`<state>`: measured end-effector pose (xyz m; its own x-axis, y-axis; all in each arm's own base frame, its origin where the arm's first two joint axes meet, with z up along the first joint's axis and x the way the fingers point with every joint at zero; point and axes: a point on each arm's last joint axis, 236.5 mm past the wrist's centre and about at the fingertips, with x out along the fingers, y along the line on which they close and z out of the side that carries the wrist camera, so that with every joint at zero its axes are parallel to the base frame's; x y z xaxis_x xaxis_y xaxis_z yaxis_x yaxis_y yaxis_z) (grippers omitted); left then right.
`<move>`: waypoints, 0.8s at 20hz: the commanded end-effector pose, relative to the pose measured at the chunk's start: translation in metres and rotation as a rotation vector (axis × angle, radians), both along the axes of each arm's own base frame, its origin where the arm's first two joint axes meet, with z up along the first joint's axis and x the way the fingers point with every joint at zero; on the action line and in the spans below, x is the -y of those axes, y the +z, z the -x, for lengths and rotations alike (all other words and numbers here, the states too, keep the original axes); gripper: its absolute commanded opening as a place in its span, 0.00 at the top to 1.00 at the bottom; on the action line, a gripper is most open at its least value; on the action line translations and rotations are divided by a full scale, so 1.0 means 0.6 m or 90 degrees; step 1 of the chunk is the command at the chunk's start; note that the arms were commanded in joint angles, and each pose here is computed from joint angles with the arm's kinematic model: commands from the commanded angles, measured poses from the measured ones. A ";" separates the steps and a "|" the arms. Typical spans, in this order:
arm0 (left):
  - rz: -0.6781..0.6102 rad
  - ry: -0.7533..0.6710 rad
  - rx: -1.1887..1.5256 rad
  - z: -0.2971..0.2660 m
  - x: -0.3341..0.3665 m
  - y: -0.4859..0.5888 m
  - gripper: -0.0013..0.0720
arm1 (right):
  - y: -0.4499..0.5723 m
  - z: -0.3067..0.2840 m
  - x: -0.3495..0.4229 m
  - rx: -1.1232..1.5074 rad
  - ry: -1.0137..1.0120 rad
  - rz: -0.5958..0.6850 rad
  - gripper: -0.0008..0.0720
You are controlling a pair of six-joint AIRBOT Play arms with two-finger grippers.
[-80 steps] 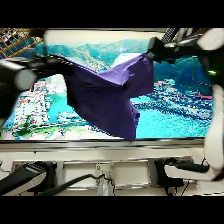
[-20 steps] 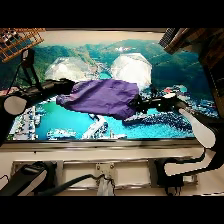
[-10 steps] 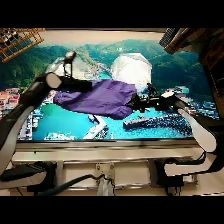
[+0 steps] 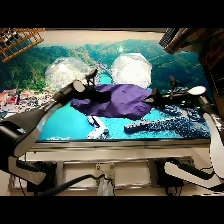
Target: Fold the clothes and pants, and hang the long-sleeved shirts on hangers.
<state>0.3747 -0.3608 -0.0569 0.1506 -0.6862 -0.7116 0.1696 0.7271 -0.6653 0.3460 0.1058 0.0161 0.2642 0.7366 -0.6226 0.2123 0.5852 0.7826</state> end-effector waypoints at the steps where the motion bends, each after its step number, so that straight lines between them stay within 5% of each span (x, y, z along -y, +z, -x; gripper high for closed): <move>1: 0.037 0.024 -0.035 0.044 0.091 -0.026 0.97 | 0.054 0.016 0.039 0.011 0.030 0.022 0.96; 16: 0.174 0.204 -0.147 0.085 0.222 -0.025 0.97 | 0.095 -0.032 0.038 0.122 0.127 0.197 0.96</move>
